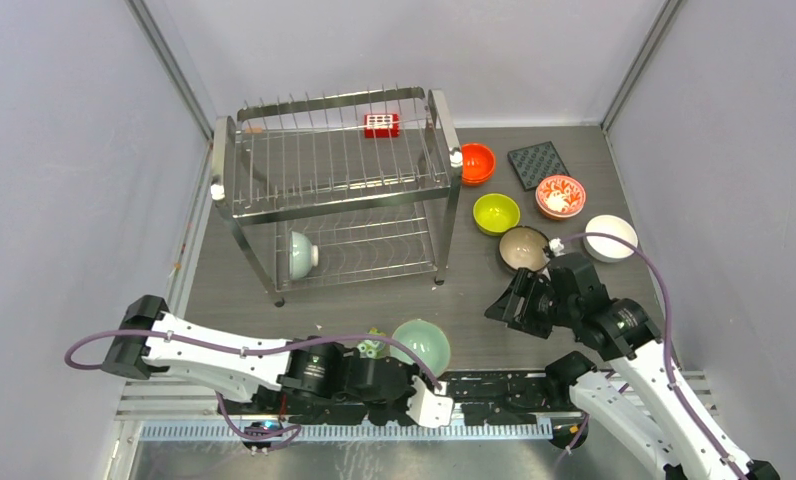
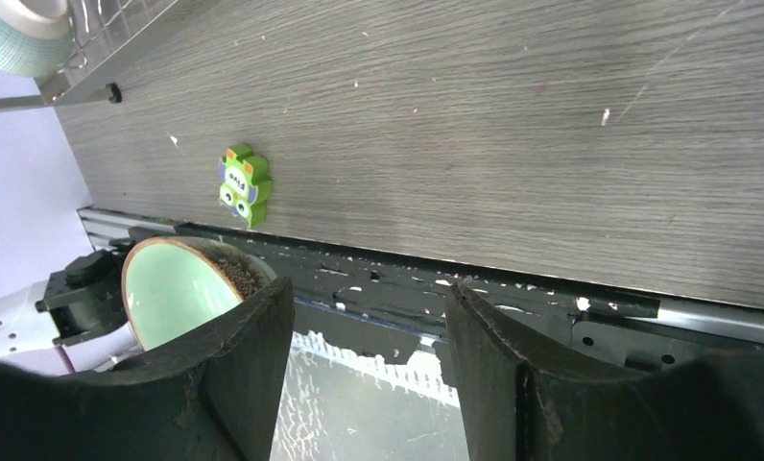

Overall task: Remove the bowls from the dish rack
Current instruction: Place the bowl at the center of the board.

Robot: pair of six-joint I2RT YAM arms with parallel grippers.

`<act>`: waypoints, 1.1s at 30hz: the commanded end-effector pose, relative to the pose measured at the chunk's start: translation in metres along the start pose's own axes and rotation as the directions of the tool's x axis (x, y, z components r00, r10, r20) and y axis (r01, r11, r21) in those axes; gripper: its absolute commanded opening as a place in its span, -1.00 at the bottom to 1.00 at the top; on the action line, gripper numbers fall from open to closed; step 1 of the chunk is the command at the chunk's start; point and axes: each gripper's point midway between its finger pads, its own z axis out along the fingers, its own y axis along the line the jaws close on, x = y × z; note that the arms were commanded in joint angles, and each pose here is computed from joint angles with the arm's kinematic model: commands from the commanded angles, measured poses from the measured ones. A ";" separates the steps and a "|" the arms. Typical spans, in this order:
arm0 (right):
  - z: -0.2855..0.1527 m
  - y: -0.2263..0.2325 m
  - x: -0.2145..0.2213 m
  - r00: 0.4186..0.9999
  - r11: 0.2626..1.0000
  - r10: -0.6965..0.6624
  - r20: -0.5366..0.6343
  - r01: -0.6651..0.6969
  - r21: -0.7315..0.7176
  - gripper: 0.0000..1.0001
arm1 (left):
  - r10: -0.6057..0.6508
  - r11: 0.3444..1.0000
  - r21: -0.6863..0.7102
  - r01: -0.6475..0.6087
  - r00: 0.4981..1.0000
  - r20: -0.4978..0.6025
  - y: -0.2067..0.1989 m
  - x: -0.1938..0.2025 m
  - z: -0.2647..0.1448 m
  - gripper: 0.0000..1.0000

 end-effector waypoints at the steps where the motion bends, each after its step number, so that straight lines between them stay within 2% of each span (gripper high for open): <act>1: -0.011 0.020 0.001 0.997 0.996 -0.063 -0.034 0.061 -0.069 0.27 | 0.100 0.994 -0.057 -0.097 0.994 0.048 0.014 -0.017 0.001 -1.00; 5: -0.011 0.024 0.001 0.995 0.993 -0.089 -0.040 0.086 -0.083 0.27 | 0.137 0.989 -0.061 -0.135 0.990 0.031 0.014 -0.012 0.007 -1.00; 15: 0.010 0.031 -0.002 0.986 0.987 -0.161 -0.054 0.160 -0.017 0.26 | 0.136 0.987 -0.097 -0.128 0.988 0.073 0.016 -0.020 0.022 -1.00; 23: 0.007 0.032 -0.023 0.988 0.996 -0.035 0.151 0.047 -0.072 0.30 | 0.106 0.982 -0.166 -0.088 0.989 0.103 0.024 -0.023 0.026 -1.00; 25: 0.007 0.025 -0.029 0.979 0.998 -0.006 0.202 0.019 -0.059 0.34 | 0.091 0.980 -0.187 -0.068 0.989 0.120 0.027 -0.025 0.027 -1.00; 28: 0.008 0.024 -0.026 0.979 0.996 0.036 0.201 -0.019 -0.084 0.44 | 0.082 0.976 -0.211 -0.050 0.986 0.145 0.030 -0.030 0.031 -1.00; 33: 0.013 0.021 -0.019 0.980 0.992 0.099 0.175 -0.083 -0.094 0.83 | 0.093 0.977 -0.204 -0.062 0.985 0.146 0.025 -0.033 0.043 -1.00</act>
